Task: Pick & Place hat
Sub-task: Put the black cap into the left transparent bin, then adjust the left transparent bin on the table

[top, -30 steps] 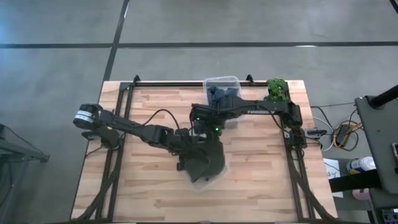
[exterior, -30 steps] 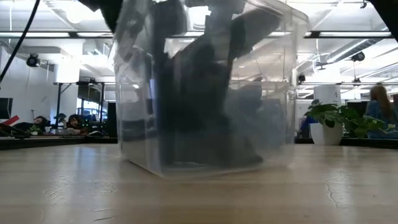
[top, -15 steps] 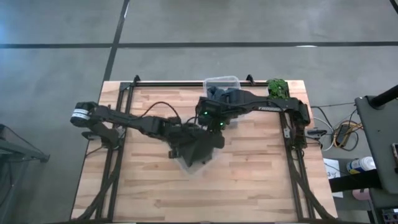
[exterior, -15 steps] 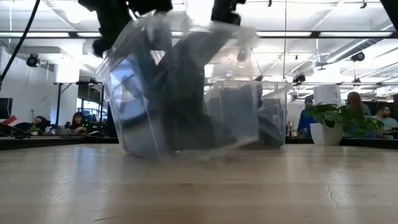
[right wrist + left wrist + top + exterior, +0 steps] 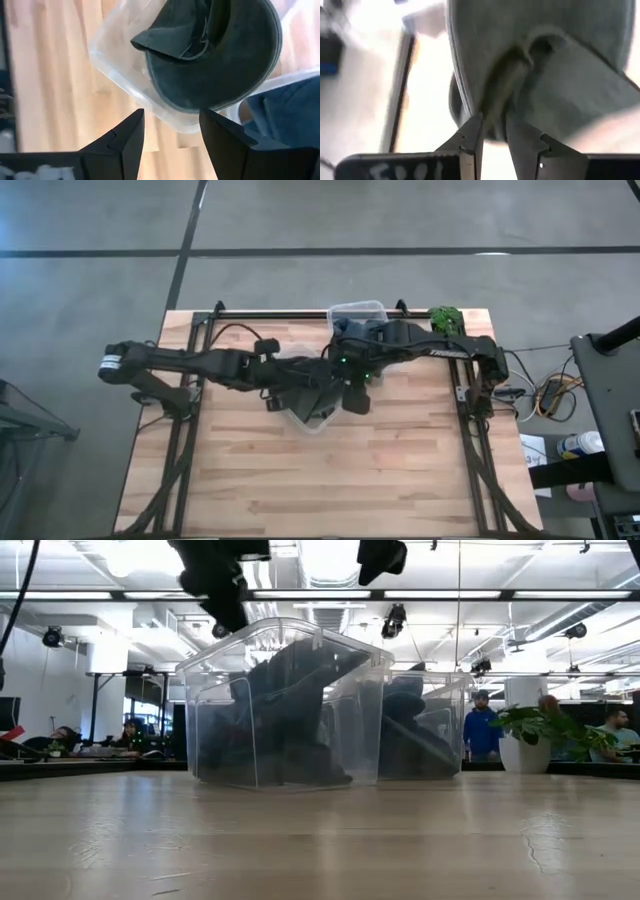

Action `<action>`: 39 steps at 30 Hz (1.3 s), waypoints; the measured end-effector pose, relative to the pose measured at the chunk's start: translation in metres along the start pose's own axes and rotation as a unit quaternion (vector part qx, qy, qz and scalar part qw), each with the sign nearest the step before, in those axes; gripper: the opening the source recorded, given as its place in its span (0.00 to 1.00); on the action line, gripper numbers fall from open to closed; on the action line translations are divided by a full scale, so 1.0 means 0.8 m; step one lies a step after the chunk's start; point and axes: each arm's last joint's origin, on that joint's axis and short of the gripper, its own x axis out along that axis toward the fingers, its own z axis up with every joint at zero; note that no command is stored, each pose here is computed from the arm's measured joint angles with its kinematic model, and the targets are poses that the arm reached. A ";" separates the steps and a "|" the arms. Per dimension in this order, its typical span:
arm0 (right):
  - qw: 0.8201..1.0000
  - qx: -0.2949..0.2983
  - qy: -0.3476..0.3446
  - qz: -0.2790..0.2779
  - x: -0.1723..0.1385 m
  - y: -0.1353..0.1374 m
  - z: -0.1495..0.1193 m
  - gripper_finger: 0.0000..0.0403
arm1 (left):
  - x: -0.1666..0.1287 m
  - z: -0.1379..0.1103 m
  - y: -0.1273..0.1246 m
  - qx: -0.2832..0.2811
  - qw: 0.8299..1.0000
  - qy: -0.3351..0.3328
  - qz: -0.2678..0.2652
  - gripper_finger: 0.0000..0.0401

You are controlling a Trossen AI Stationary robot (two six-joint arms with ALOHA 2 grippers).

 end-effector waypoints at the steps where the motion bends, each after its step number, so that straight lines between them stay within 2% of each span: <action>1: 1.000 -0.017 0.001 -0.004 0.001 0.004 -0.001 0.46 | -0.005 -0.003 0.000 -0.008 1.000 0.018 -0.004 0.19; 3: 0.998 -0.059 0.005 -0.020 0.006 0.015 -0.002 0.45 | -0.011 -0.014 -0.003 -0.021 0.997 0.065 -0.021 0.19; 7: 0.988 -0.144 0.022 -0.051 0.031 0.035 -0.002 0.44 | -0.014 -0.033 -0.027 -0.043 0.985 0.140 -0.095 0.19; 12: 0.972 -0.218 0.068 -0.044 0.064 0.050 -0.007 0.43 | -0.003 -0.041 -0.070 -0.048 0.981 0.156 -0.101 0.19; 15: 0.962 -0.256 0.086 -0.035 0.083 0.061 -0.009 0.44 | 0.003 -0.044 -0.079 -0.054 0.979 0.167 -0.100 0.19; 18: 0.957 -0.276 0.086 -0.035 0.087 0.068 -0.011 0.44 | 0.004 -0.043 -0.081 -0.048 0.982 0.160 -0.084 0.19; 25: 0.955 -0.286 0.073 -0.031 0.084 0.065 -0.007 0.45 | -0.005 -0.031 -0.070 -0.012 0.994 0.113 0.008 0.19; 30: 0.954 -0.290 0.066 -0.029 0.085 0.066 -0.006 0.45 | -0.019 -0.029 -0.065 0.005 0.991 0.094 0.090 0.19; 32: 0.954 -0.292 0.065 -0.029 0.086 0.068 -0.006 0.45 | -0.019 -0.033 -0.065 -0.001 0.990 0.110 0.091 0.19; 35: 0.951 -0.301 0.065 -0.025 0.094 0.074 -0.007 0.44 | -0.011 -0.045 -0.072 -0.011 0.989 0.140 0.052 0.19; 39: 0.951 -0.302 0.069 -0.001 0.108 0.077 -0.009 0.44 | -0.003 -0.050 -0.082 -0.024 0.990 0.131 0.041 0.19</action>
